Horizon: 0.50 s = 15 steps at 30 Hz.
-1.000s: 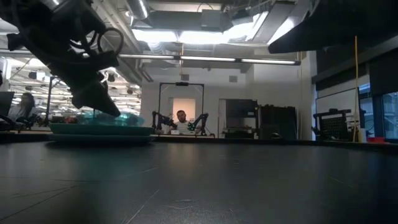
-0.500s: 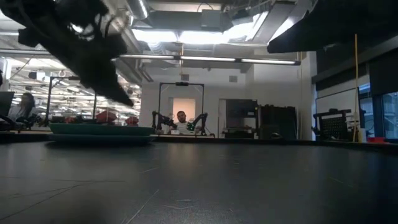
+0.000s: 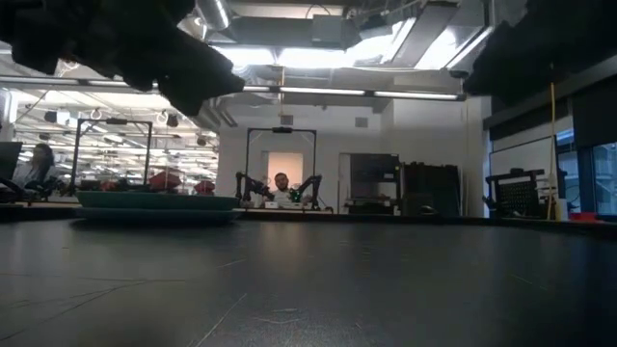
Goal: Stack plastic plates
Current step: Stack the transparent orange plate on top of the transparent blue plate on the table
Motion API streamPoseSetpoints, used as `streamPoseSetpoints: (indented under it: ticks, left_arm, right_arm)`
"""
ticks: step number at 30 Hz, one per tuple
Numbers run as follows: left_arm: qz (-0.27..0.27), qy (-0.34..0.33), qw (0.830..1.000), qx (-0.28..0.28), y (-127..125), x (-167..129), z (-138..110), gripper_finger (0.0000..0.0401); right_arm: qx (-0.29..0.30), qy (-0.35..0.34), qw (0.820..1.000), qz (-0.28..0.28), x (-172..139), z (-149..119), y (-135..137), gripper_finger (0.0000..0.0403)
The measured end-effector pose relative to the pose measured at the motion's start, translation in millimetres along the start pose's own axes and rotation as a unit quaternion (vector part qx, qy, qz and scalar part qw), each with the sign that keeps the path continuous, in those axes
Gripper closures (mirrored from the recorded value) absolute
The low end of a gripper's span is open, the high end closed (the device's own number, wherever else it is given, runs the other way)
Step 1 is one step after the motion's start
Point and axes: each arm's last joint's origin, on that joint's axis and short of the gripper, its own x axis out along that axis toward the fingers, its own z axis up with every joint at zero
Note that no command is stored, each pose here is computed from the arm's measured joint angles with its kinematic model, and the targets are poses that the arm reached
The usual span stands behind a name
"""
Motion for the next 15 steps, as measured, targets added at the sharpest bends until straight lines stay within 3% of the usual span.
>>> streamPoseSetpoints:
  ticks: [8,15]
  left_arm:
    - [-0.024,-0.020,1.000,0.000,-11,18,-19,0.0261]
    - [-0.043,-0.014,0.999,0.002,-21,21,-25,0.0261]
  right_arm:
    - [0.011,0.029,1.000,0.000,-30,25,46,0.0224]
    - [0.110,0.105,0.988,-0.003,-33,-3,73,0.0224]
